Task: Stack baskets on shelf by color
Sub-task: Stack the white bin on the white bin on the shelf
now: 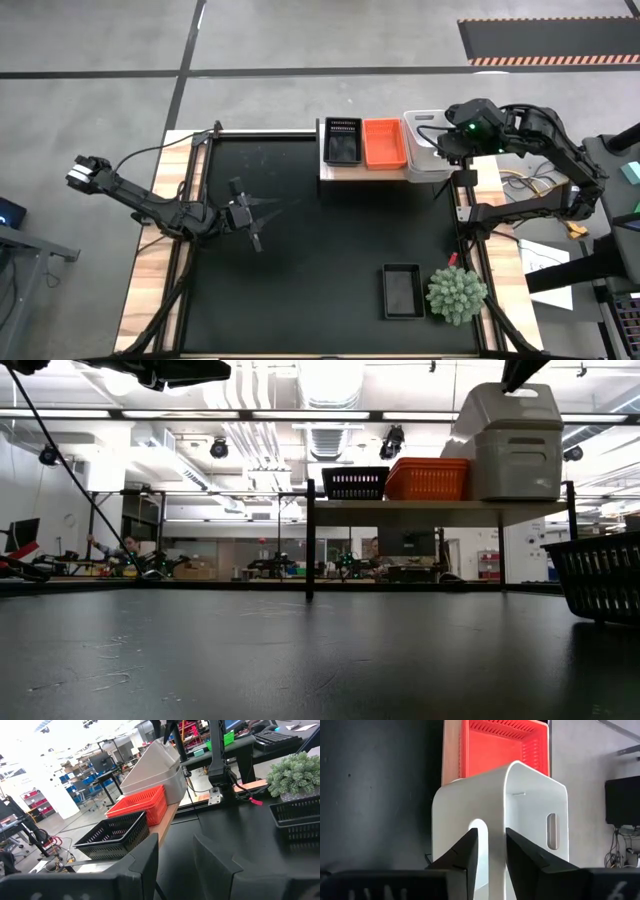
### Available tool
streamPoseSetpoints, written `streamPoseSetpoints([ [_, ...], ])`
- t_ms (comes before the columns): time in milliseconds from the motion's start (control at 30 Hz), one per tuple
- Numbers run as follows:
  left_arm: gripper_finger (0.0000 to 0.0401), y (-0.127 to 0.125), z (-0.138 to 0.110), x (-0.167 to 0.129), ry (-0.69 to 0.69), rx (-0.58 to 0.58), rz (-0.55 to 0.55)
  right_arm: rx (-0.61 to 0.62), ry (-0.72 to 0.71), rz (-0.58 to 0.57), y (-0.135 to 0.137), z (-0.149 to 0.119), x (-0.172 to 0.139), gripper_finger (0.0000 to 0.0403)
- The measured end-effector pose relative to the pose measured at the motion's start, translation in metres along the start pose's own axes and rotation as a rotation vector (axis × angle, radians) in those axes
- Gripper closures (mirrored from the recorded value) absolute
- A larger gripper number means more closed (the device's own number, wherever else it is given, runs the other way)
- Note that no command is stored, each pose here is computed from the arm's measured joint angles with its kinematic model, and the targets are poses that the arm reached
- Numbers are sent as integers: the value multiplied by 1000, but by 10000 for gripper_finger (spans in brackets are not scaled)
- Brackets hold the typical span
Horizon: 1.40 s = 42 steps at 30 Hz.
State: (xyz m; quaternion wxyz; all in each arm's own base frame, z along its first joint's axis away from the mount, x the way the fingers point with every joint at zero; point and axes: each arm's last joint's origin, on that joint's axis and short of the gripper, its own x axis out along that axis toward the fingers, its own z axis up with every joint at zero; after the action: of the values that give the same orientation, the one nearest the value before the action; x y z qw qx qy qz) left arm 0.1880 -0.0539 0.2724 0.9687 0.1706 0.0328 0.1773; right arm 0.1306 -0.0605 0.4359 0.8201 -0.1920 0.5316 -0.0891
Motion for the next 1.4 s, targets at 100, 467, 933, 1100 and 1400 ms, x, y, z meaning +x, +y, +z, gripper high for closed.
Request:
streamPoseSetpoints([
  [100, 295, 0, 0, 0, 0, 0, 0, 15, 0, 0, 0, 0, 0, 341],
  [467, 295, 0, 0, 0, -3, -19, 2, 28, 26, 19, 1, 1, 9, 392],
  [933, 295, 0, 0, 0, -1, -53, 1, 46, 60, 41, 3, 1, 19, 380],
  [1100, 295, 0, 0, 0, 1, -51, 0, 75, 61, 41, 3, 1, 19, 344],
  [1400, 295, -1, -2, 0, 5, -49, -1, 150, 53, 43, 4, 0, 17, 303],
])
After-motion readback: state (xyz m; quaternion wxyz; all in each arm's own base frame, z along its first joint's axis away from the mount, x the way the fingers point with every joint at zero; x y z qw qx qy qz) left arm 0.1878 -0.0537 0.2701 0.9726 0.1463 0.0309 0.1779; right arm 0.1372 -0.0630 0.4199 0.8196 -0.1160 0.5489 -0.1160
